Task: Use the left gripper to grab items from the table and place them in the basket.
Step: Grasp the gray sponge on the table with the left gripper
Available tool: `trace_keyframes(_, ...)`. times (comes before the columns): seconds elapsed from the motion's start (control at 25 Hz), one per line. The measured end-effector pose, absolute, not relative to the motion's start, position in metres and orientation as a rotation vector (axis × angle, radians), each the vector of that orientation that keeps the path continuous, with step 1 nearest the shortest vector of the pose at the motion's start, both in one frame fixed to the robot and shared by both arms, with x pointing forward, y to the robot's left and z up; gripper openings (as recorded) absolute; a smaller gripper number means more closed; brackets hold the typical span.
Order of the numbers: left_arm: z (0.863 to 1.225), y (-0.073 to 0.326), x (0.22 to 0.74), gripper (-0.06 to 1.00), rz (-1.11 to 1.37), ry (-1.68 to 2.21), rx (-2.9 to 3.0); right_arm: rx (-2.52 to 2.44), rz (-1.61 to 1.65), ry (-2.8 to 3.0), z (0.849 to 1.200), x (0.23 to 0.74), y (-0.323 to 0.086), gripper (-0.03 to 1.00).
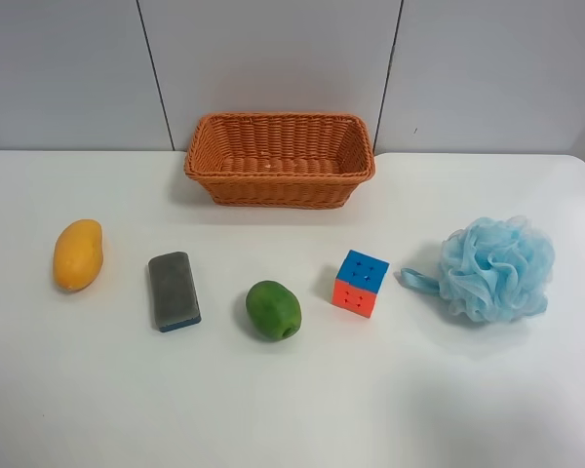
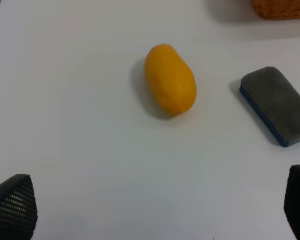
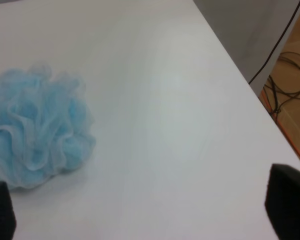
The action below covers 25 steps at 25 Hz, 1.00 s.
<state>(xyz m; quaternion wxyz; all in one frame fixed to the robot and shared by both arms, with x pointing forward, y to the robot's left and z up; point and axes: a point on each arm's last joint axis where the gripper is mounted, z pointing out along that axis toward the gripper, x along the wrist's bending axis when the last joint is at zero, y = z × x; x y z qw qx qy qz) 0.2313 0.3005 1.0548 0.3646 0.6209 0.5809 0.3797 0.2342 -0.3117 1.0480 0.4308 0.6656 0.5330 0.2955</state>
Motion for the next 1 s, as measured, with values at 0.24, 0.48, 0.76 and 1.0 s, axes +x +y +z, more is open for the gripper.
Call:
trace_keyframes(0.24,1.055,0.301,0.231,0.99,0.977,1.494,1.597,1.660,0.737,1.329,1.048,0.234,-0.312,0.99)
trace_keyframes(0.48,1.055,0.301,0.231,0.99,0.977,1.494,1.597,1.660,0.737,1.329,1.048,0.234,-0.312,0.99)
trace_keyframes(0.76,1.060,0.301,0.235,0.99,0.983,1.503,1.606,1.660,0.737,1.329,1.048,0.234,-0.312,0.99)
trace_keyframes(1.0,1.105,0.302,0.270,0.99,0.902,1.592,1.695,1.660,0.737,1.329,1.048,0.234,-0.312,0.99)
